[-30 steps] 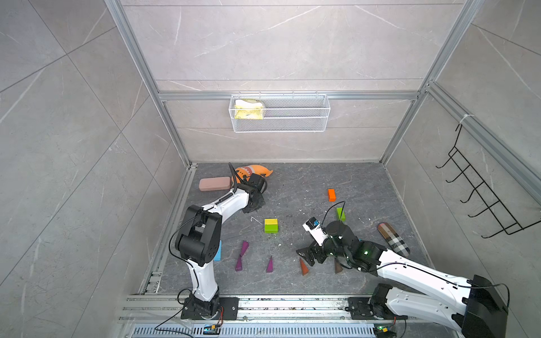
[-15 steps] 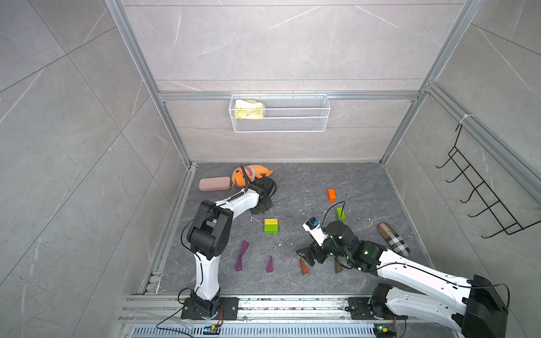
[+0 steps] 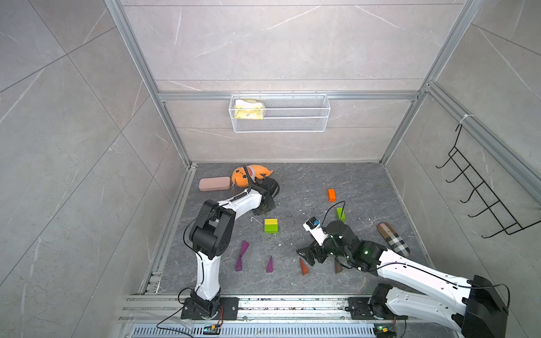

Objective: Assemble a small pinwheel with building blocks
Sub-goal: Assemble the building block at the center of the board.

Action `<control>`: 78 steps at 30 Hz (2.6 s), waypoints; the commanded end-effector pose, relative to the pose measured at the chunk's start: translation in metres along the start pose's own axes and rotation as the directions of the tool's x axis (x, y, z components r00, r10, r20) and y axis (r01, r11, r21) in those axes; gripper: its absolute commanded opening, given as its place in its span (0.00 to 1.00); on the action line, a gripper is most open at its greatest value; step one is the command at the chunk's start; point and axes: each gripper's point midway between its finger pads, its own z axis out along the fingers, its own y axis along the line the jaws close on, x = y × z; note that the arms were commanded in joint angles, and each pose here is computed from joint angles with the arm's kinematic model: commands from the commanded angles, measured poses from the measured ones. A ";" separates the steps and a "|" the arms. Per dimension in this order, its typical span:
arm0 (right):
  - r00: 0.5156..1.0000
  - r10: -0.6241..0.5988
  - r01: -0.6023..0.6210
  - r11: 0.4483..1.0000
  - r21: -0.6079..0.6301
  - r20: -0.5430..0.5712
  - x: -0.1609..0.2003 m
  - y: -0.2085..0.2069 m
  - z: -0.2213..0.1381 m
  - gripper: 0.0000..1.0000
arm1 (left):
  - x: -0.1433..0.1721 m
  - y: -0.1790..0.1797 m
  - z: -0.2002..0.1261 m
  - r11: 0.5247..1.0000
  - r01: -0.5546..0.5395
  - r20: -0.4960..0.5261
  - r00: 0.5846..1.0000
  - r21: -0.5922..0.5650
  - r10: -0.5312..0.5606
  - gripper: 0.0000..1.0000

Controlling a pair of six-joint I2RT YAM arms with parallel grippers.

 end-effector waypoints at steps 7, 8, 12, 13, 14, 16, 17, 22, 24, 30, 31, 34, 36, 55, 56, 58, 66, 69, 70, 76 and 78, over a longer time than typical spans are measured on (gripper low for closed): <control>1.000 -0.003 0.004 1.000 -0.015 0.015 -0.007 0.002 -0.005 1.00 | 0.001 0.002 0.001 1.000 0.007 -0.001 1.000 -0.021 -0.007 0.10; 1.000 -0.003 0.004 1.000 -0.015 0.015 -0.007 0.002 -0.005 1.00 | 0.002 0.002 0.002 1.000 0.006 -0.002 1.000 -0.021 -0.006 0.10; 1.000 -0.004 0.004 1.000 -0.015 0.015 -0.007 0.002 -0.005 1.00 | 0.004 0.003 0.003 1.000 0.000 -0.015 1.000 -0.027 -0.001 0.10; 1.000 -0.004 0.004 1.000 -0.017 0.017 -0.007 0.003 -0.006 1.00 | 0.004 0.004 0.003 1.000 0.001 -0.015 1.000 -0.028 -0.002 0.10; 1.000 -0.004 0.004 1.000 -0.019 0.017 -0.008 0.003 -0.006 1.00 | 0.005 0.004 0.003 1.000 0.000 -0.017 1.000 -0.028 -0.001 0.10; 1.000 -0.004 0.004 1.000 -0.021 0.015 -0.007 0.004 -0.006 1.00 | 0.006 0.006 0.003 0.999 -0.003 -0.021 1.000 -0.035 0.002 0.11; 1.000 -0.003 0.003 1.000 -0.023 0.015 -0.008 0.004 -0.006 1.00 | 0.006 0.007 0.002 0.999 -0.008 -0.022 1.000 -0.041 0.007 0.11; 1.000 -0.003 0.004 0.999 -0.032 0.009 -0.007 0.005 -0.005 1.00 | 0.008 0.009 0.002 0.999 -0.014 -0.025 1.000 -0.050 0.013 0.11; 1.000 -0.002 0.003 0.999 -0.033 0.010 -0.007 0.005 -0.005 1.00 | 0.008 0.009 0.003 0.999 -0.016 -0.030 0.999 -0.049 0.015 0.11; 1.000 -0.002 0.002 0.999 -0.035 0.011 -0.007 0.006 -0.006 1.00 | 0.011 0.007 0.005 0.999 -0.017 -0.042 0.999 -0.042 0.015 0.11; 1.000 -0.003 0.003 0.999 -0.036 0.012 -0.008 0.006 -0.006 1.00 | 0.010 0.008 0.005 0.999 -0.016 -0.042 0.999 -0.046 0.014 0.12; 1.000 -0.001 0.002 0.999 -0.039 0.007 -0.007 0.006 -0.005 1.00 | 0.012 0.009 0.006 0.999 -0.020 -0.045 0.999 -0.051 0.018 0.12; 1.000 -0.001 0.001 0.999 -0.041 0.007 -0.007 0.006 -0.005 1.00 | 0.012 0.009 0.006 0.999 -0.021 -0.046 0.999 -0.049 0.019 0.12; 1.000 0.000 0.000 0.999 -0.054 -0.005 -0.005 0.008 -0.003 1.00 | 0.017 0.011 0.014 0.998 -0.027 -0.065 0.998 -0.057 0.023 0.14; 1.000 0.001 -0.001 0.998 -0.055 -0.005 -0.005 0.008 -0.003 1.00 | 0.018 0.010 0.014 0.998 -0.028 -0.065 0.998 -0.055 0.024 0.15; 1.000 0.002 -0.002 0.999 -0.053 -0.006 -0.004 0.008 -0.003 1.00 | 0.018 0.009 0.015 0.998 -0.028 -0.068 0.997 -0.052 0.024 0.16; 1.000 0.002 -0.002 0.998 -0.061 -0.009 -0.005 0.009 -0.002 1.00 | 0.018 0.009 0.015 0.998 -0.026 -0.072 0.997 -0.053 0.023 0.20; 1.000 0.003 -0.004 0.998 -0.064 -0.012 -0.004 0.010 -0.002 1.00 | 0.018 0.009 0.014 0.998 -0.024 -0.072 0.997 -0.052 0.020 0.20; 1.000 0.003 -0.003 0.998 -0.064 -0.012 -0.004 0.010 -0.002 1.00 | 0.018 0.009 0.014 0.998 -0.025 -0.072 0.997 -0.052 0.021 0.21; 1.000 0.004 -0.005 0.998 -0.070 -0.013 -0.004 0.011 -0.001 1.00 | 0.020 0.008 0.015 0.998 -0.028 -0.079 0.997 -0.051 0.024 0.29; 1.000 0.004 -0.005 0.998 -0.069 -0.014 -0.003 0.010 -0.001 1.00 | 0.019 0.008 0.015 0.998 -0.029 -0.080 0.997 -0.048 0.025 0.31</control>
